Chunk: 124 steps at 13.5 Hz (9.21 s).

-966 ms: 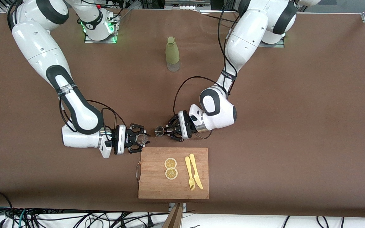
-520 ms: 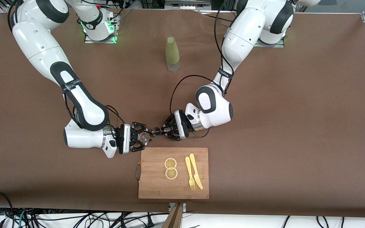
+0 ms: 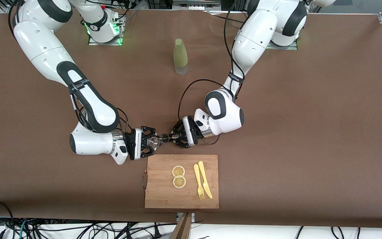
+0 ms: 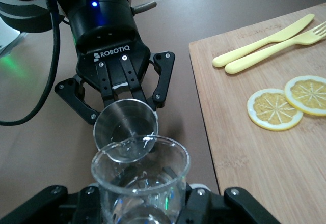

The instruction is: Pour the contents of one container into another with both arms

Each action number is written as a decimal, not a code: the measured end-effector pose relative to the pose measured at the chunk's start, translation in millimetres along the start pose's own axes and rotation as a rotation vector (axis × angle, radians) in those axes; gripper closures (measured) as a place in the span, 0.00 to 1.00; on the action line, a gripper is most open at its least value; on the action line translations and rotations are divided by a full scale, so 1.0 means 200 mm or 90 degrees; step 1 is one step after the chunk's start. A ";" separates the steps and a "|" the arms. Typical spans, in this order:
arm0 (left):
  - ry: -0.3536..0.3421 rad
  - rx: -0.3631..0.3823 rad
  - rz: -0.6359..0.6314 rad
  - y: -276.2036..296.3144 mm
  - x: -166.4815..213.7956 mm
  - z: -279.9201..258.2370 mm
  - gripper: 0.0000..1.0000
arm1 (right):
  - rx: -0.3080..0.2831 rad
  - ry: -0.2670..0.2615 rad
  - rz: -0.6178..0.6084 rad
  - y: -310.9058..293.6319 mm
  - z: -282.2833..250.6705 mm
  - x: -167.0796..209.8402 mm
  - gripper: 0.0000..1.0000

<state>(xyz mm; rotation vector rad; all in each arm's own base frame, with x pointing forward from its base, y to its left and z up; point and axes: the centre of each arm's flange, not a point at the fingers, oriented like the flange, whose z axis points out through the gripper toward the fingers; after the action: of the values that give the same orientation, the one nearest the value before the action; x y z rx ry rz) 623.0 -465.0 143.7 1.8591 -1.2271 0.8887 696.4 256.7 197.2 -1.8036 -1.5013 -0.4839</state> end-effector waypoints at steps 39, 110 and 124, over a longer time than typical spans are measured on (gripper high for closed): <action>0.000 0.010 0.016 -0.05 0.00 -0.03 0.79 | -0.040 -0.206 0.015 -0.10 -0.02 0.29 0.73; 0.185 -0.205 0.216 -1.07 -1.66 -2.54 0.79 | -0.030 0.125 -0.177 -0.04 -1.20 -1.93 0.00; -0.072 -0.113 0.264 -1.17 -1.20 -3.26 0.00 | -0.164 -0.191 0.381 -0.25 -2.27 -0.60 0.00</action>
<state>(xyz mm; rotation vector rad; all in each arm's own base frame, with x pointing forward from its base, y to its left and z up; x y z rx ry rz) 670.4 262.6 218.4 1.5582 -1.7424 0.8634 692.3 -154.1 431.4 -2.4884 -1.0241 -0.1100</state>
